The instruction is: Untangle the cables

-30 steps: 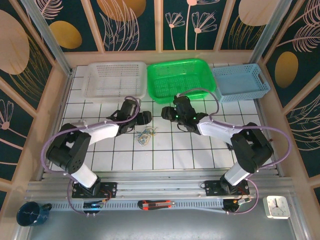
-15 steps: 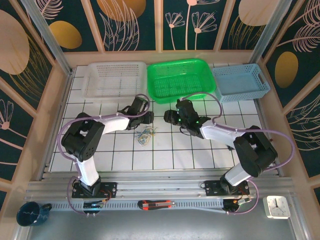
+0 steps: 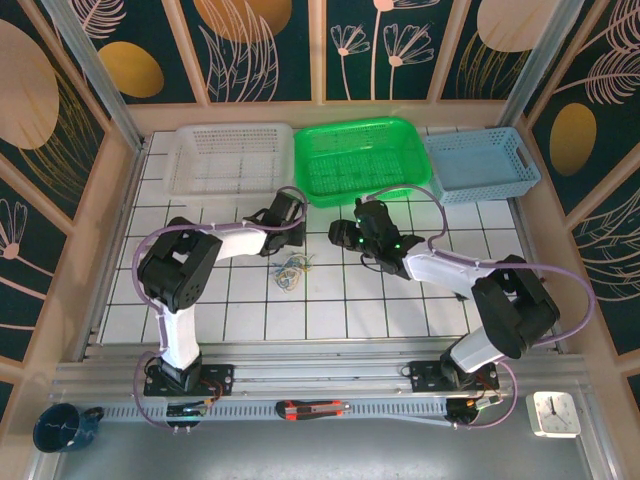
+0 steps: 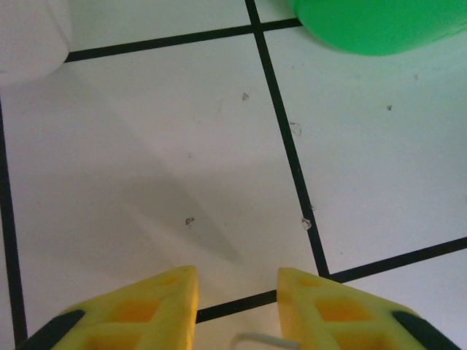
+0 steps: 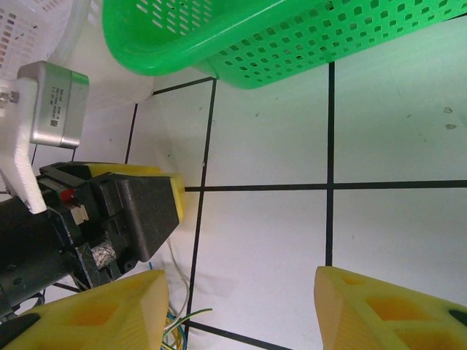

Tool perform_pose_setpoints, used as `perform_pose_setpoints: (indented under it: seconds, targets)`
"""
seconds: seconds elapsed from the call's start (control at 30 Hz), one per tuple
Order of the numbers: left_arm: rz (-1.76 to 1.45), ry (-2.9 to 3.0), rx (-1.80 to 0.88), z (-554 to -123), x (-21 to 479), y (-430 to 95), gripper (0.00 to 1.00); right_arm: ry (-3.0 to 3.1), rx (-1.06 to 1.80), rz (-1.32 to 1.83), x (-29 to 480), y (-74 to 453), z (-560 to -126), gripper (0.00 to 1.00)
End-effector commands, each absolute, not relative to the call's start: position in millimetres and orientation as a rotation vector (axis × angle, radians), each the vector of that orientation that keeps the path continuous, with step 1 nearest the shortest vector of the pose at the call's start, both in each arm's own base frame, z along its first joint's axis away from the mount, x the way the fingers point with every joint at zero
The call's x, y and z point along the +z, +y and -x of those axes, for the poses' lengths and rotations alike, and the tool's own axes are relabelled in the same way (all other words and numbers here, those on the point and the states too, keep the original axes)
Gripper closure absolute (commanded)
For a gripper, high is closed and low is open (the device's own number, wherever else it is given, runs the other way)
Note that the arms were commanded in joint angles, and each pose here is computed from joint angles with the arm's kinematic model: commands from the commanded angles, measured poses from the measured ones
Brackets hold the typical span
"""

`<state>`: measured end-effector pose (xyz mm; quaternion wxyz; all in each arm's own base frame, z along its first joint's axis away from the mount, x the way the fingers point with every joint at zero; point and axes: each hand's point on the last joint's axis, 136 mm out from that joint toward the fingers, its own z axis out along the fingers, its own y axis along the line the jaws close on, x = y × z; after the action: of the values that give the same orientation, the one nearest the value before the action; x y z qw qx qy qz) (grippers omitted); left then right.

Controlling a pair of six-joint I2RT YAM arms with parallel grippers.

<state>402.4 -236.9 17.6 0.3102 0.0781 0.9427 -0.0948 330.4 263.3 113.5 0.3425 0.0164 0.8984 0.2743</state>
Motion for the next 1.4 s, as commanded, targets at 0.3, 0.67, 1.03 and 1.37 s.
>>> perform_pose_setpoints:
  seconds: [0.3,0.67,1.03,1.37]
  targets:
    - [-0.261,2.346,-0.457,-401.4,95.4,-264.4,1.0,2.243,0.735,-0.051,138.7,252.2,-337.2,0.44]
    - [-0.294,2.212,-0.846,-369.9,165.7,-302.0,1.0,2.078,0.954,0.24,167.9,276.9,-326.6,0.4]
    - [-0.275,2.144,-0.986,-357.4,194.0,-315.1,1.0,2.005,1.138,0.342,168.2,306.0,-318.4,0.39]
    - [-0.244,2.117,-1.03,-355.6,201.0,-315.4,1.0,2.028,1.196,0.337,149.2,328.7,-318.1,0.4]
